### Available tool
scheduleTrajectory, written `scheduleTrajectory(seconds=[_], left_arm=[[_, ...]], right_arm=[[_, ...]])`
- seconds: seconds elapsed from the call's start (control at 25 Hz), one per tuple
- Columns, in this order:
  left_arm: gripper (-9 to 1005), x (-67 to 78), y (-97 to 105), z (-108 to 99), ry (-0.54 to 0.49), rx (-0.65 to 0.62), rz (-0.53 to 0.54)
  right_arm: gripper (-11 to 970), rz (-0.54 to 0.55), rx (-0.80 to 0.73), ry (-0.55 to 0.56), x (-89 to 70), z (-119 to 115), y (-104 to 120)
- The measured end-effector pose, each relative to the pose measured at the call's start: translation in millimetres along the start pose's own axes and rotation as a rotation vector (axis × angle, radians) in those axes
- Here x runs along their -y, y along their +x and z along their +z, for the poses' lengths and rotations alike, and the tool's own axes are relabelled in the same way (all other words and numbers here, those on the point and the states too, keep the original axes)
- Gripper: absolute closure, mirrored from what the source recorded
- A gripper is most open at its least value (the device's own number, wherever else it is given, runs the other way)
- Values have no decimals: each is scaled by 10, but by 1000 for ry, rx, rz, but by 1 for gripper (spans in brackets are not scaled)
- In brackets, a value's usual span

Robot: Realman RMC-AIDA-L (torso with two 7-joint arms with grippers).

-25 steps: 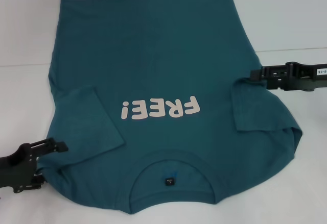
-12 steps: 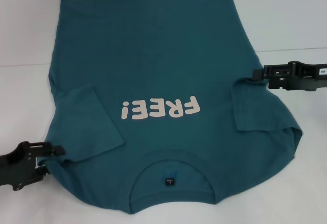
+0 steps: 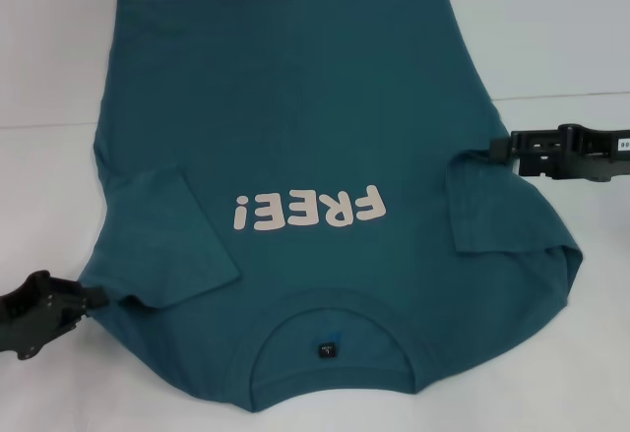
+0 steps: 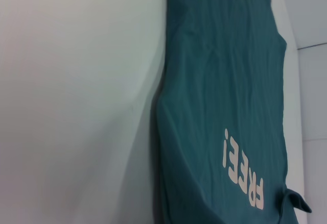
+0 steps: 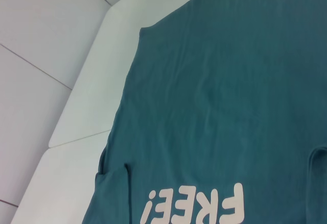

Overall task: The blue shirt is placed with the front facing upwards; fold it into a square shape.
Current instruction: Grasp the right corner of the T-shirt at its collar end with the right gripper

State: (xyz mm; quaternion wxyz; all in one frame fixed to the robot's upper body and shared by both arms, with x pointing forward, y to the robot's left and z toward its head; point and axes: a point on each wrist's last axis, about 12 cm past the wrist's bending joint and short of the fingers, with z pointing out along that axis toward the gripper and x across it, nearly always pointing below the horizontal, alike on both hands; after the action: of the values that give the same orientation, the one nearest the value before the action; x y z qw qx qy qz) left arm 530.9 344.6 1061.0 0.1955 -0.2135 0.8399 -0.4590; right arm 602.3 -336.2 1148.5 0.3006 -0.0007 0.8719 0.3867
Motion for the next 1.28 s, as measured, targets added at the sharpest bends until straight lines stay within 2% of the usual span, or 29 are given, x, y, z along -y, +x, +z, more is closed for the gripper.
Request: scheduleTrajectory(seconds=[0.24,0.52,0.56,0.8,1.04,1.16,1.28], left_arm=[[948,-32,19,12,-2,0,39],[947,35,38,88,46,-21,165],[947,78,28,102,64,-26,223],[947,164,-18,145,75,-34,328],[947,176,-30,184,68,-20,339],[947,174,-30,199,65,-17,333],[947,185,-29,214,67,-17,332]], right_arm=[[159,13,17,-12,41,-38,22],[160,-3,16,-23,72,-90,67],[160,-18,15,-26,95,-126,87],[160,-93,8,-30,164,-262,134],[160,-72,9,0,270,-398,187],[160,-24,-47,42,311,-414,213],[161,-24,-118,91,326,-403,208]])
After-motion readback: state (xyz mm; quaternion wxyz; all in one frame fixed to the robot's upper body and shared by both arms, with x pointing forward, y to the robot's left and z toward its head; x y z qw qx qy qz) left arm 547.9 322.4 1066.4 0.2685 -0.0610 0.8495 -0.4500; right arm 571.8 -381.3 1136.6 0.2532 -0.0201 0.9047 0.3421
